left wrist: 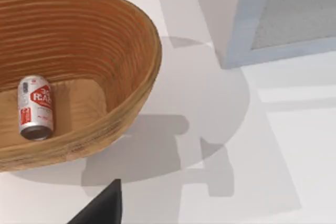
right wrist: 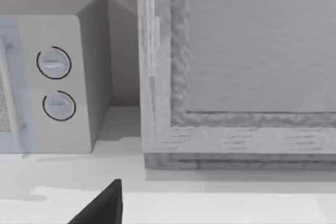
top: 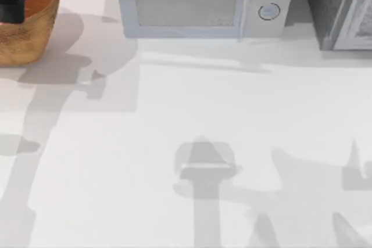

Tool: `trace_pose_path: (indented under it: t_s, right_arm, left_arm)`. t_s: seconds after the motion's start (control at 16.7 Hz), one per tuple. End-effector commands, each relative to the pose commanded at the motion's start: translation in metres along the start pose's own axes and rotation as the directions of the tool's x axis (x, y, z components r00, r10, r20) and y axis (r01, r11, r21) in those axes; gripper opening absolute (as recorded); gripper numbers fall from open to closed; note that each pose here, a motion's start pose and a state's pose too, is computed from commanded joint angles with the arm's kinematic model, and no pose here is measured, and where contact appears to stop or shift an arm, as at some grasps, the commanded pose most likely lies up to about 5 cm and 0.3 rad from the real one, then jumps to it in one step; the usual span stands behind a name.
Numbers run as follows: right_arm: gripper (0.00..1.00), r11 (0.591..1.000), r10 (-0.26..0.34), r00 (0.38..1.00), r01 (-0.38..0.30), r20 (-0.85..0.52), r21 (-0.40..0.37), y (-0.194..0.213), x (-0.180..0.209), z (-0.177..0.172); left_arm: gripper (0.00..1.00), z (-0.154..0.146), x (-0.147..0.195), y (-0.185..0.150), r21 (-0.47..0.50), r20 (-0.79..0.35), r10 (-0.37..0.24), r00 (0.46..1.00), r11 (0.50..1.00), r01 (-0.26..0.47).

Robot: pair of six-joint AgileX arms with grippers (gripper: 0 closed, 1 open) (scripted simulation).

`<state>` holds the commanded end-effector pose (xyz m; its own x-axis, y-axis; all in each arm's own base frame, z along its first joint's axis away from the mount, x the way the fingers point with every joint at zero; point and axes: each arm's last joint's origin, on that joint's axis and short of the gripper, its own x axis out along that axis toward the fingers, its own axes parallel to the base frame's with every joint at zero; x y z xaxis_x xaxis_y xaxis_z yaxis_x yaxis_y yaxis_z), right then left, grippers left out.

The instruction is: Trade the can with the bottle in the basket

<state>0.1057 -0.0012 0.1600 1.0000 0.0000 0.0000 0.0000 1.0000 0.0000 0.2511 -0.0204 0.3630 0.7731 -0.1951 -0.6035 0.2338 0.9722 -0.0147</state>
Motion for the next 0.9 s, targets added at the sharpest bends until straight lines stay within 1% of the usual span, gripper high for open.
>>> trace_pose_path:
  t_s: [0.18,0.3,0.42,0.54,0.66,0.9]
  right_arm:
    - [1.00,1.000,0.000,1.000,0.000,0.000,0.000,0.000,0.000,0.000]
    - [1.00,1.000,0.000,1.000,0.000,0.000,0.000,0.000,0.000,0.000]
    - [1.00,1.000,0.000,1.000,0.000,0.000,0.000,0.000,0.000,0.000]
    - [1.00,1.000,0.000,1.000,0.000,0.000,0.000,0.000,0.000,0.000]
    - [1.00,1.000,0.000,1.000,0.000,0.000,0.000,0.000,0.000,0.000]
    - [1.00,1.000,0.000,1.000,0.000,0.000,0.000,0.000,0.000,0.000]
  left_arm:
    - [1.00,0.055,0.044,0.017,-0.008,-0.112,-0.031,0.993,1.000,0.030]
    - [1.00,0.077,0.078,0.033,-0.024,-0.183,-0.046,0.982,0.999,0.042]
    - [1.00,0.088,0.116,0.052,-0.048,-0.249,-0.058,0.967,0.998,0.048]
    - [1.00,0.090,0.153,0.074,-0.080,-0.309,-0.069,0.949,0.996,0.046]
    - [1.00,0.083,0.188,0.099,-0.118,-0.363,-0.079,0.928,0.992,0.039]
    - [1.00,0.049,0.245,0.150,-0.205,-0.459,-0.103,0.882,0.979,0.007]
